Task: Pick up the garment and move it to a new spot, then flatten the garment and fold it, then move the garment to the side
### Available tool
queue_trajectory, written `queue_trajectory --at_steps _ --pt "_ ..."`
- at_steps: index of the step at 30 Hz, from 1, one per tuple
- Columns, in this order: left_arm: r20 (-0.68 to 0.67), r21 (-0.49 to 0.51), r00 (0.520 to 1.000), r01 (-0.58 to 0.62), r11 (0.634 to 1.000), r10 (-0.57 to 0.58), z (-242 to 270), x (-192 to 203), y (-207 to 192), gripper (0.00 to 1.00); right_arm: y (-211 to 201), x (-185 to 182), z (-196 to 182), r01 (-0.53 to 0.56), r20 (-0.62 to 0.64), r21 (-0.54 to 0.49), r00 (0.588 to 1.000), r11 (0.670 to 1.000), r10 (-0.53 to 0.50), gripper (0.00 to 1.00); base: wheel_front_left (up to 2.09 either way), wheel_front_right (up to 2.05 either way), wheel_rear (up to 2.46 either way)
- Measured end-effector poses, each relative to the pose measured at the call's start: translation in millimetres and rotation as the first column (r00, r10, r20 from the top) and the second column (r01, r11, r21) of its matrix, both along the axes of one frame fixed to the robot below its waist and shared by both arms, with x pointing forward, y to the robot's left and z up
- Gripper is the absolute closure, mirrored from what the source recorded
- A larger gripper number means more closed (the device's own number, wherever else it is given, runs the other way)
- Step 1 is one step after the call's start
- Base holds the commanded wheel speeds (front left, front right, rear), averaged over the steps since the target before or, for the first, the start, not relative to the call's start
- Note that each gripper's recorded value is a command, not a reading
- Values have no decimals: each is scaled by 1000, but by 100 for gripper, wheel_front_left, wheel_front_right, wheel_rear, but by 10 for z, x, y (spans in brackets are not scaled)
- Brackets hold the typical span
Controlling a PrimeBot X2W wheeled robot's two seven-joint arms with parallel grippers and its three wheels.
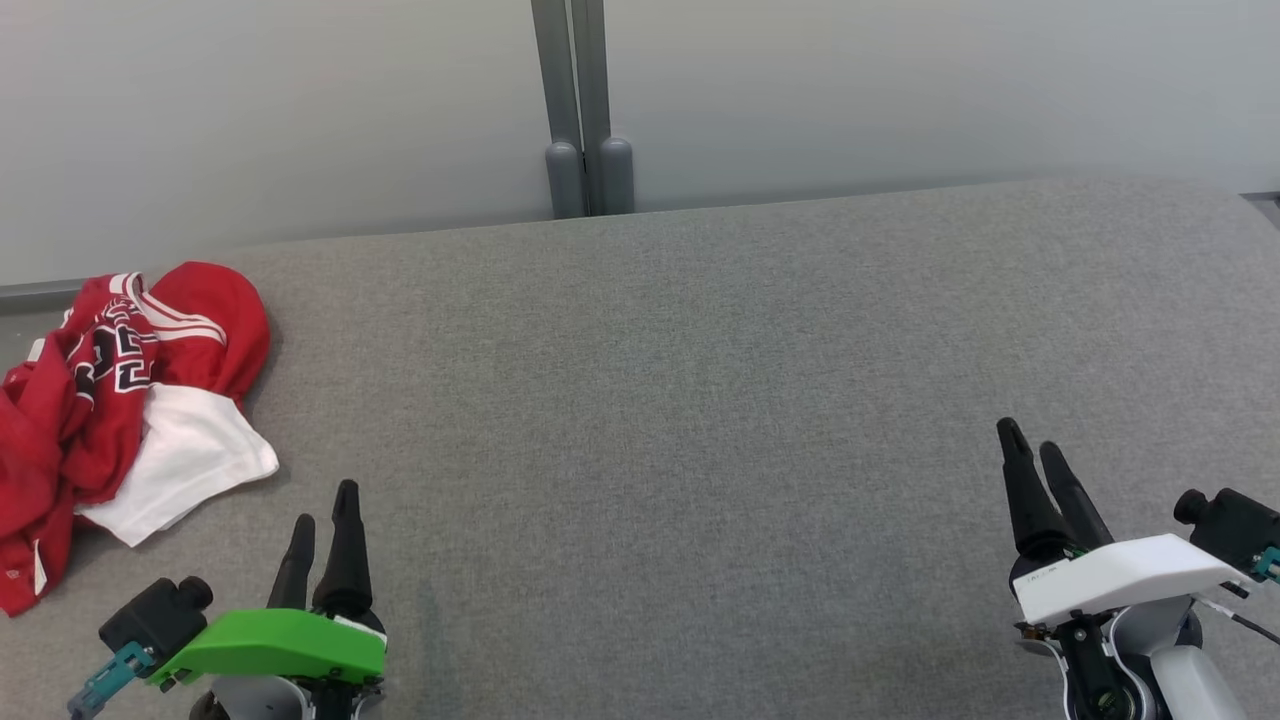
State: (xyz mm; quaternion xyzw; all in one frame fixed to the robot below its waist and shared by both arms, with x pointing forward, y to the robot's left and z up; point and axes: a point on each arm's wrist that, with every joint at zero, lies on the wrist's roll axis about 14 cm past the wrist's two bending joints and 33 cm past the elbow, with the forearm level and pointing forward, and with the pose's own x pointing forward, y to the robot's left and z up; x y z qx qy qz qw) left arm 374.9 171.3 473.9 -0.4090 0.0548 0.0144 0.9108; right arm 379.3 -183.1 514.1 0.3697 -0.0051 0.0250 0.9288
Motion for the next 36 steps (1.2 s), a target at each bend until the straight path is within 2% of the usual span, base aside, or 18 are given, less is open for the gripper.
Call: queue_trajectory --at_steps 8,15,36 --pt "-5 152 1000 14 988 -14 -36 -26 16 0 51 14 4 -14 14 -122 1000 992 16 0 0 0 0" --pt "12 243 1000 14 970 -17 1 -35 21 0 85 21 19 -22 29 -205 999 978 29 0 0 0 0" --pt "49 491 996 38 870 -71 60 -35 -14 0 129 -21 -18 -25 50 -417 997 908 50 0 0 0 0"
